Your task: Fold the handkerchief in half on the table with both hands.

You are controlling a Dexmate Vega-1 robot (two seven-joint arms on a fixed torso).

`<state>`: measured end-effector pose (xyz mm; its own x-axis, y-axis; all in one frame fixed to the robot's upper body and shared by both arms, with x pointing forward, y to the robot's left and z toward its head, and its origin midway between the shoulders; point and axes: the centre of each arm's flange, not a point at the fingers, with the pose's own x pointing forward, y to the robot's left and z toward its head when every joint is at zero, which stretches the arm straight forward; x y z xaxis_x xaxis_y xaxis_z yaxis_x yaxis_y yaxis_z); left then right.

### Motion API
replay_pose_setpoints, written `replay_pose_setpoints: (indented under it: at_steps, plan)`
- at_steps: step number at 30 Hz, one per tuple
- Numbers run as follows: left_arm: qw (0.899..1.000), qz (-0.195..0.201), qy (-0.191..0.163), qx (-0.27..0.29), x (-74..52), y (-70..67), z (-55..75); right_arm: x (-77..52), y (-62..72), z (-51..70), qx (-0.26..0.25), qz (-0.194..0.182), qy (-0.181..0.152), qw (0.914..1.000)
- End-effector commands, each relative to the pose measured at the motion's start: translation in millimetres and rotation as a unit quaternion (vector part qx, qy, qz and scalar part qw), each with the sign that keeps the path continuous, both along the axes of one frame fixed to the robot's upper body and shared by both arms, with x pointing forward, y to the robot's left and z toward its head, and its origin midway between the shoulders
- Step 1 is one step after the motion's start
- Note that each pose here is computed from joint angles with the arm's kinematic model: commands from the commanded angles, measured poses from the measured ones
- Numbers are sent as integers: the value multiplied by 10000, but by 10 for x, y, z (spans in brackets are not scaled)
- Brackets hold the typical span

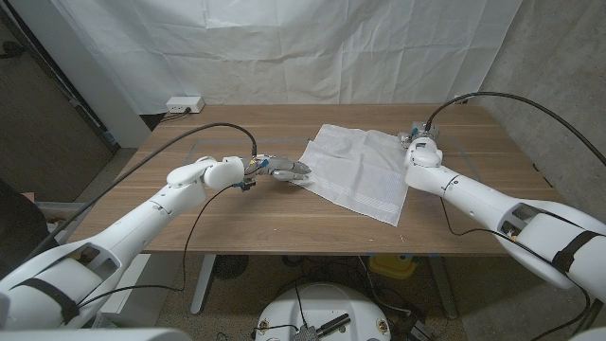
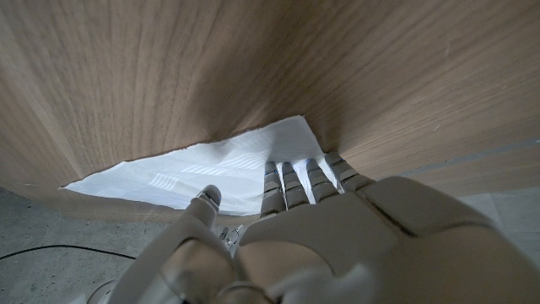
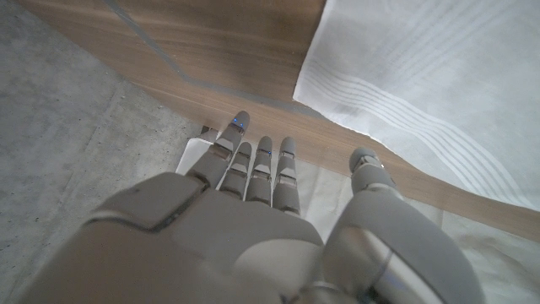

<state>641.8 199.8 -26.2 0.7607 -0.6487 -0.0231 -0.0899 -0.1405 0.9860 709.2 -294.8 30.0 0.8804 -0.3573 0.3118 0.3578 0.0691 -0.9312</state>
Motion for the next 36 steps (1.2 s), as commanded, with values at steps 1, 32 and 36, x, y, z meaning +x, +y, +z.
replay_pose_setpoints:
  at_steps: [1, 32, 36]
  plan:
    - [10000, -20, 0, -22, 7, -1, 11, 56, 20, -52, -208, -258, 134, 9994]
    - [10000, -33, 43, -38, 67, -14, 38, 219, -50, -123, -105, -505, 498, 9974]
    - [10000, -41, 52, -46, 70, -19, 38, 214, -67, -145, -59, -533, 506, 9973]
